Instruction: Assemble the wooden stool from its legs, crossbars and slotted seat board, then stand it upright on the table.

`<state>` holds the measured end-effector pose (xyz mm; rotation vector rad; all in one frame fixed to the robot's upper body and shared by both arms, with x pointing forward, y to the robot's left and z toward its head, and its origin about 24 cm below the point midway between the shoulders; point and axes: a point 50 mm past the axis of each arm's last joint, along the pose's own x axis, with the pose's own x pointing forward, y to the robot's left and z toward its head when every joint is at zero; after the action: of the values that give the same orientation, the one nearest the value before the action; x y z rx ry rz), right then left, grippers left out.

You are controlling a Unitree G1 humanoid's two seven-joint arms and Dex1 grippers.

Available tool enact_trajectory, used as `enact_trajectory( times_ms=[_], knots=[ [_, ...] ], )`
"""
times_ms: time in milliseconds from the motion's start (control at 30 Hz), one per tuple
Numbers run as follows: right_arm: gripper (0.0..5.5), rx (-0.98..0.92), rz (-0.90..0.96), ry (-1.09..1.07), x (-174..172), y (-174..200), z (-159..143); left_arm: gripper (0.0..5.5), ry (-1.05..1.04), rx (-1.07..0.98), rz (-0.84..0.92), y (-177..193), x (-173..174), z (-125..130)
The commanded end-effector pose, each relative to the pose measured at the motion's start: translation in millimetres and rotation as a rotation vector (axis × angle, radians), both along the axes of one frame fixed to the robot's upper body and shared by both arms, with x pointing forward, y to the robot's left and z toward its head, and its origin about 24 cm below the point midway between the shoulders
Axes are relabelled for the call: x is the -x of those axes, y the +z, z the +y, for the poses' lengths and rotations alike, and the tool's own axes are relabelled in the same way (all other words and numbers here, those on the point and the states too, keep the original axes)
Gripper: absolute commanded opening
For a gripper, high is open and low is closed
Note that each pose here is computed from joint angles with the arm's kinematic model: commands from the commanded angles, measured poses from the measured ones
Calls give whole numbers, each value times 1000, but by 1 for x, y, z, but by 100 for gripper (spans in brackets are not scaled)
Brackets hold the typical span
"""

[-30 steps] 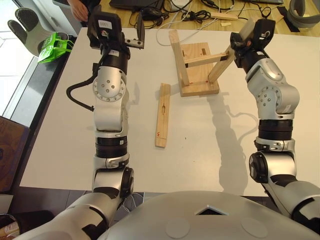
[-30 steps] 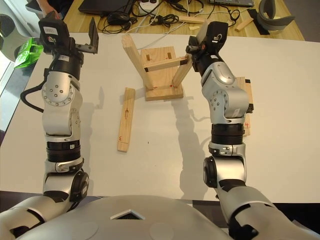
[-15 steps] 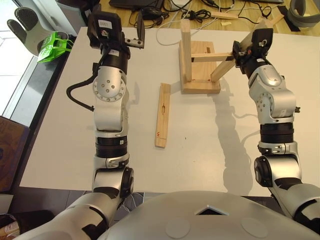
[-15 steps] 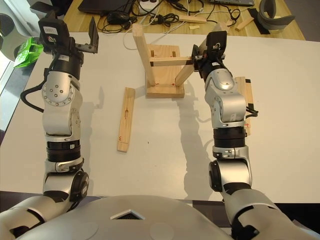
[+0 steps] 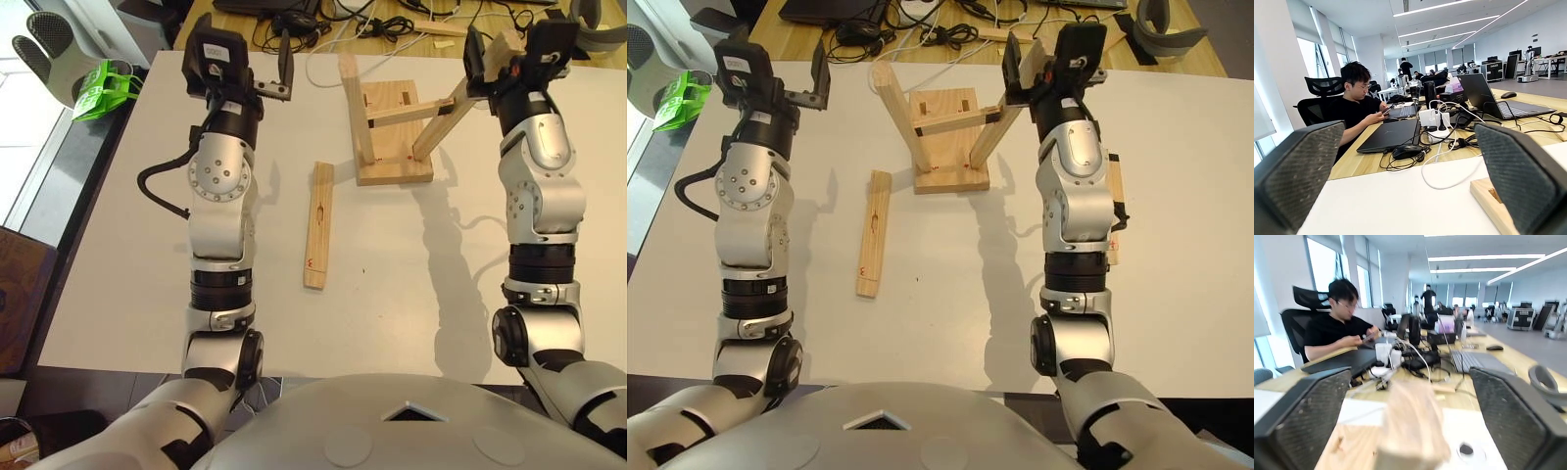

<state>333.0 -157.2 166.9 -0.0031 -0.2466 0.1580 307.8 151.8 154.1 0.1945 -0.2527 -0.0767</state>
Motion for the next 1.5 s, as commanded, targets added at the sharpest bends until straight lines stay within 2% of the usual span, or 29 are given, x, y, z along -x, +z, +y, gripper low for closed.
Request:
enact_trajectory(
  times_ms=[33,100,133,233,300,333,400,533,667,833,967,1100,1267,1500],
  knots=[
    [445,107,-144,39,7,27,4,485,-14,6,18,-2,3,-4],
    [445,220,-226,83,11,41,14,485,-16,8,18,-2,3,-5],
    [426,226,-221,131,11,44,22,485,-16,9,17,-2,3,-5],
    [397,86,-116,319,10,49,47,485,-18,11,10,0,2,-6],
    [346,25,-61,428,12,56,61,485,-23,12,7,1,2,-7],
    [331,-11,27,455,9,50,65,485,-23,13,6,2,2,-7],
    [296,-39,201,439,3,31,67,485,-24,14,5,2,2,-8],
    [221,-75,603,327,3,-36,60,485,-26,18,3,2,2,-9],
    [146,-156,803,248,7,-76,59,485,-28,21,4,3,2,-9],
    [63,-183,802,186,1,-79,57,485,-29,22,5,4,1,-10],
    [4,-170,855,145,3,-87,43,485,-29,21,8,4,1,-10],
    [4,-144,923,212,17,-88,23,485,-31,20,9,3,1,-10],
    [4,171,777,334,26,-65,-4,485,-68,19,25,1,1,-14],
    [4,409,652,636,52,-53,-21,485,-75,19,34,-2,2,-15]
  ],
)
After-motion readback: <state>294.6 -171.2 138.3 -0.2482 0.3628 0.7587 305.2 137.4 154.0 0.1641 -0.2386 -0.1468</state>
